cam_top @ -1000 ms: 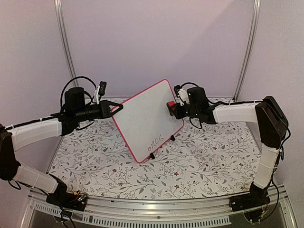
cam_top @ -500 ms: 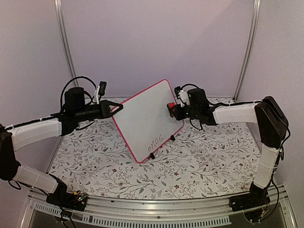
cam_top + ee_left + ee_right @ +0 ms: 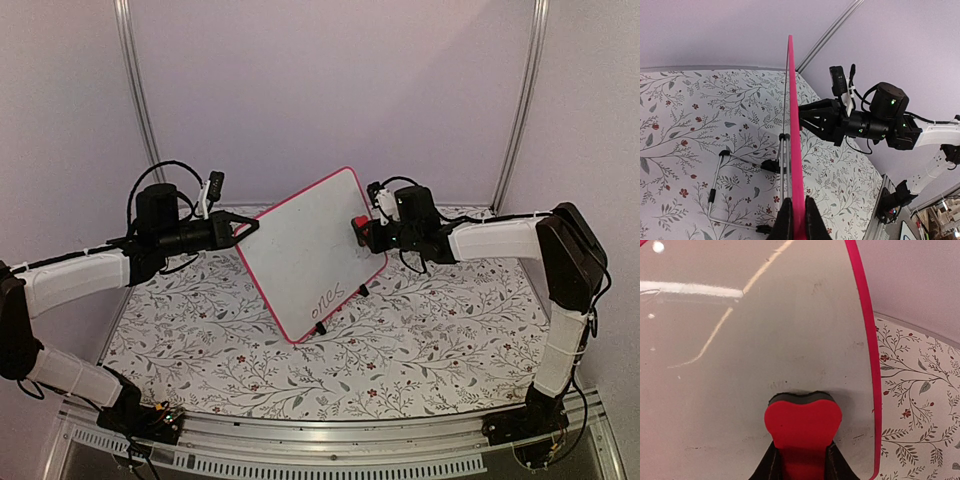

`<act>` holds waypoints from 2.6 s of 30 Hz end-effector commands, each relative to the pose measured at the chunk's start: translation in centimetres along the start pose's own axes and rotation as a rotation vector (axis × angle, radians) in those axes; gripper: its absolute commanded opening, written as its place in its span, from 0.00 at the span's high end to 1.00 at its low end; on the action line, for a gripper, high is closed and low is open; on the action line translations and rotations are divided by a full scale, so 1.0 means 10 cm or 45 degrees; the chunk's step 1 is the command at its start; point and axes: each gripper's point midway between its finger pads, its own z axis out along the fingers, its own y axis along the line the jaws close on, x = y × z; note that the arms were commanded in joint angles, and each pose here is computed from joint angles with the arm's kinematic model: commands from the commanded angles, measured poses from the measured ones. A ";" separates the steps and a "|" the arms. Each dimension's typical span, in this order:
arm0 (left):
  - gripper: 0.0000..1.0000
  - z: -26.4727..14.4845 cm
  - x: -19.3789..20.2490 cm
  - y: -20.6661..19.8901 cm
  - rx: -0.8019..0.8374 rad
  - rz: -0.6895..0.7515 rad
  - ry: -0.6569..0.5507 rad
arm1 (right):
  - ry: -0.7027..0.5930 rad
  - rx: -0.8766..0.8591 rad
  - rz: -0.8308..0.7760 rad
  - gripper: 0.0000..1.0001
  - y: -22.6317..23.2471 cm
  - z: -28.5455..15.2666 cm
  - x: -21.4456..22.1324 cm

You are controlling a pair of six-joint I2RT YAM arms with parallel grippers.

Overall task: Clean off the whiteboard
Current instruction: Erase the whiteboard at the center of the board.

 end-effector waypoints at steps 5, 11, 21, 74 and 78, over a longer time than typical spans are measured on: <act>1.00 -0.09 -0.04 -0.49 0.235 0.057 0.007 | 0.126 -0.018 0.010 0.77 -0.01 0.03 0.37; 1.00 -0.08 -0.03 -0.47 0.234 0.049 0.012 | 0.158 -0.027 0.030 0.77 -0.02 0.05 0.51; 1.00 -0.04 -0.01 -0.38 0.239 0.004 0.026 | 0.170 -0.018 0.034 0.77 -0.03 0.01 0.55; 1.00 -0.15 -0.14 -0.29 0.204 0.007 -0.030 | 0.068 -0.031 -0.101 0.78 0.29 -0.11 0.17; 1.00 -0.14 -0.13 -0.28 0.200 0.007 -0.027 | 0.064 -0.034 -0.111 0.78 0.31 -0.06 0.11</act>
